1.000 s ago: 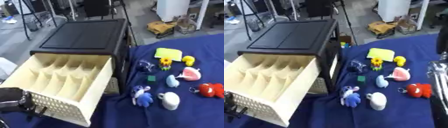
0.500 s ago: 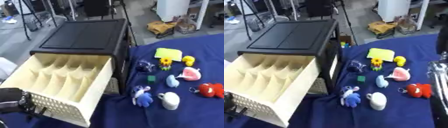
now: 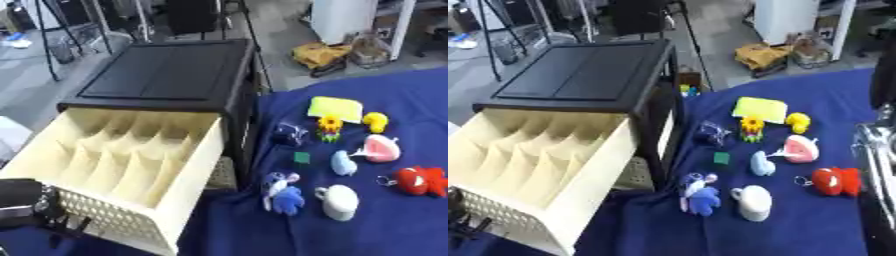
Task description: Pick up objects from table and place into drawer.
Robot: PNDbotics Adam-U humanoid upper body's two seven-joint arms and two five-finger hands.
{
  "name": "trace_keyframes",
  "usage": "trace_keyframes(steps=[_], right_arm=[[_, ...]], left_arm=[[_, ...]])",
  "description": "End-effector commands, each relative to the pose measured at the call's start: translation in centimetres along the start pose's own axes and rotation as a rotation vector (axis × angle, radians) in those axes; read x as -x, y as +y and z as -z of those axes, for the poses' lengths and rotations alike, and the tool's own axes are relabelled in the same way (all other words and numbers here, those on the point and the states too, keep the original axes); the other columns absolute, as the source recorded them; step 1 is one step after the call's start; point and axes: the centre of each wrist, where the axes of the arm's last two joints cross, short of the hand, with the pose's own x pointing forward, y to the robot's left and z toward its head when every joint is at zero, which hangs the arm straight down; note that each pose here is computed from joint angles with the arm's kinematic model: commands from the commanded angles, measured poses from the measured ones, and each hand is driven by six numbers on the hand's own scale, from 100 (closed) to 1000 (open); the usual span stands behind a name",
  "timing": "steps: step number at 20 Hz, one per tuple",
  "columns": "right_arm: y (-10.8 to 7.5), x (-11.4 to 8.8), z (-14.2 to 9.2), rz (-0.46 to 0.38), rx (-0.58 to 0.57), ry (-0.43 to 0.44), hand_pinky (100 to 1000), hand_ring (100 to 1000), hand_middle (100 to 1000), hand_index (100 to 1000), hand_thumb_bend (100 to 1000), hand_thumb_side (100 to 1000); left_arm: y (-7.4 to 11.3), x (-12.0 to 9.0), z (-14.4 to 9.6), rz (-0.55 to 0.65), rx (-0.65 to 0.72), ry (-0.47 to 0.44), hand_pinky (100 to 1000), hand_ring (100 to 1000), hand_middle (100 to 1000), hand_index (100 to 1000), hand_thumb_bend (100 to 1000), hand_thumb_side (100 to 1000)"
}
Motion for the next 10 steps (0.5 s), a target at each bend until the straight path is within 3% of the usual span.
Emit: trace_keyframes(steps=[1, 4, 5, 6, 8, 10], right_arm=[[-0.26, -0.66, 0.93, -0.008, 0.001, -0.042, 733, 814, 668, 701, 138, 1000], [-0.25, -0.66, 0.93, -0.008, 0.002, -0.041, 733, 814, 668, 701, 138, 1000], [-0.26, -0.65, 0.92, -0.008, 0.003, -0.04, 733, 814, 668, 700, 138, 1000], [-0.26, -0.65, 0.92, -0.008, 0.003, -0.04, 732, 813, 667, 699, 137, 1000], [-0.25, -0.65, 0.91, -0.008, 0.004, -0.039, 732, 813, 666, 699, 137, 1000], [-0.27, -0.64, 0.9, -0.008, 0.005, -0.038, 732, 813, 666, 699, 137, 1000]], left_arm=[[-0.89, -0.08, 0.45, -0.022, 0.051, -0.029, 380, 615, 620, 1000, 940, 829], [-0.88, -0.05, 0.4, -0.026, 0.05, -0.026, 352, 578, 566, 1000, 856, 792], [-0.87, -0.03, 0.37, -0.028, 0.049, -0.023, 313, 538, 528, 1000, 765, 737], [-0.84, -0.02, 0.33, -0.029, 0.048, -0.019, 233, 462, 482, 1000, 679, 663], [-0.67, 0.02, 0.21, -0.023, 0.043, -0.007, 100, 325, 379, 1000, 596, 625], [-0.43, 0.07, 0.03, -0.014, 0.033, 0.006, 100, 250, 319, 1000, 537, 625]])
